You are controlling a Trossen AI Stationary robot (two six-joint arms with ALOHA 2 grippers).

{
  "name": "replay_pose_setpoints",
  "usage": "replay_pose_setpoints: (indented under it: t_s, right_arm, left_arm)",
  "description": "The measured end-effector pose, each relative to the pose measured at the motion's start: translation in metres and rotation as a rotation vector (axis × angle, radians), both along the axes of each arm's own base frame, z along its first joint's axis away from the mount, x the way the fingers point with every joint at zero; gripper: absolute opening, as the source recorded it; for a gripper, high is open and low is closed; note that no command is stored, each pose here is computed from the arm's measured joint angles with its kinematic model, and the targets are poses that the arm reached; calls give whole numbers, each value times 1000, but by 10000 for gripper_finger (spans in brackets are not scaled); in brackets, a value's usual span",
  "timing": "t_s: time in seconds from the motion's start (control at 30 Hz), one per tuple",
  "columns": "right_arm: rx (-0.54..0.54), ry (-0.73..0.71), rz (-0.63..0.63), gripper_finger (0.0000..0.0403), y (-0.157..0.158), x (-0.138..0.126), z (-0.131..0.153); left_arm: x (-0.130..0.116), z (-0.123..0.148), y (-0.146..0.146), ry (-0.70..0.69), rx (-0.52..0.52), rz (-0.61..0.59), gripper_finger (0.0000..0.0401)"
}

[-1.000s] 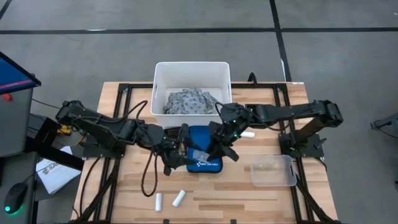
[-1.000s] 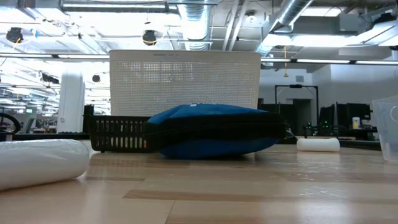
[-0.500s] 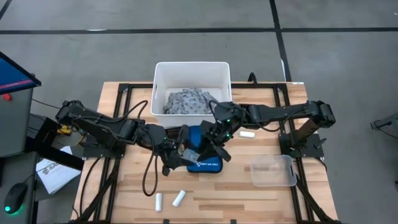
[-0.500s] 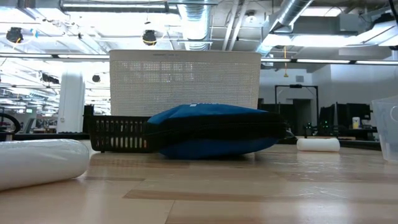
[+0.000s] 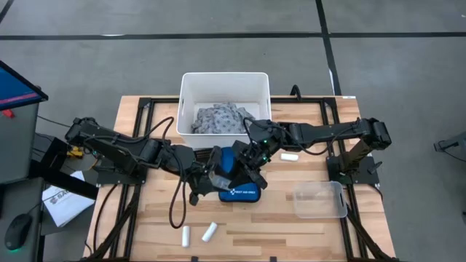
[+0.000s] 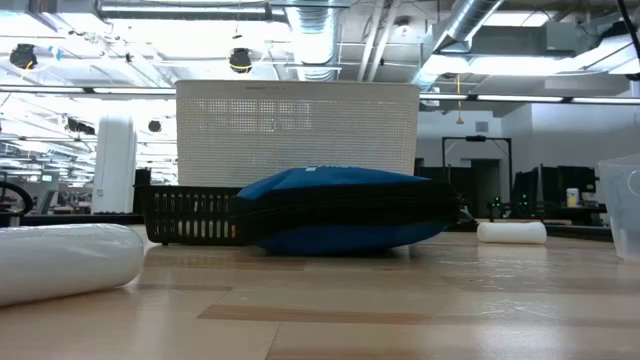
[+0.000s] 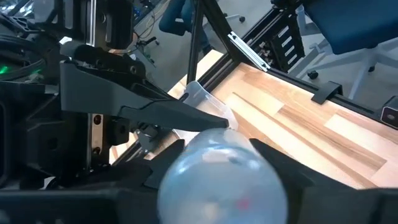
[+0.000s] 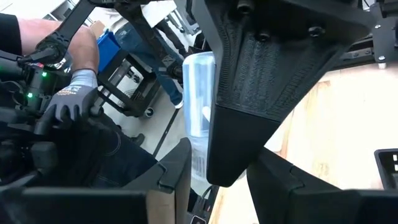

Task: Pick & place medical supplies in basket/bin
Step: Put the transparent pill bottle into the black bin

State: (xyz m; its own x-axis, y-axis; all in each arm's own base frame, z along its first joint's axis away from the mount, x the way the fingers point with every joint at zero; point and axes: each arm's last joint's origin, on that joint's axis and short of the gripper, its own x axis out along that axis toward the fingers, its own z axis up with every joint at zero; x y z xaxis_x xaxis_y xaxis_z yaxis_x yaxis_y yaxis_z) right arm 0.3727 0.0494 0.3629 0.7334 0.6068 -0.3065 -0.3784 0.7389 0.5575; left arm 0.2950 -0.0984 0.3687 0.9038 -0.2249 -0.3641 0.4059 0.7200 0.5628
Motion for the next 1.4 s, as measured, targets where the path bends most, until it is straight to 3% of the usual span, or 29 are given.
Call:
replay_pose_setpoints:
  t_s: [0.2, 0.5, 0.77, 0.87, 1.0, 1.23, 1.4]
  right_arm:
    - [3, 0, 7, 133, 0, 0, 0]
    - [9, -1, -6, 226, -5, -3, 3]
    - [33, 46, -15, 247, -9, -19, 14]
    - [22, 112, -11, 248, -4, -31, 16]
    - [-14, 197, -30, 248, 0, -48, 17]
    - [-66, 318, -77, 249, 5, -74, 20]
    - [-131, 405, -125, 249, 9, -97, 22]
  left_arm:
    - [0, 0, 0, 1, -4, 22, 137]
    - [-23, 10, -4, 16, 12, 69, 137]
    - [-60, 4, -11, 230, -121, 205, 138]
    - [-71, -16, -15, 358, -175, 268, 139]
    - [-78, -50, -16, 422, -227, 354, 140]
    - [-74, -114, 1, 366, -199, 549, 141]
    - [-66, -145, 26, 303, -249, 649, 142]
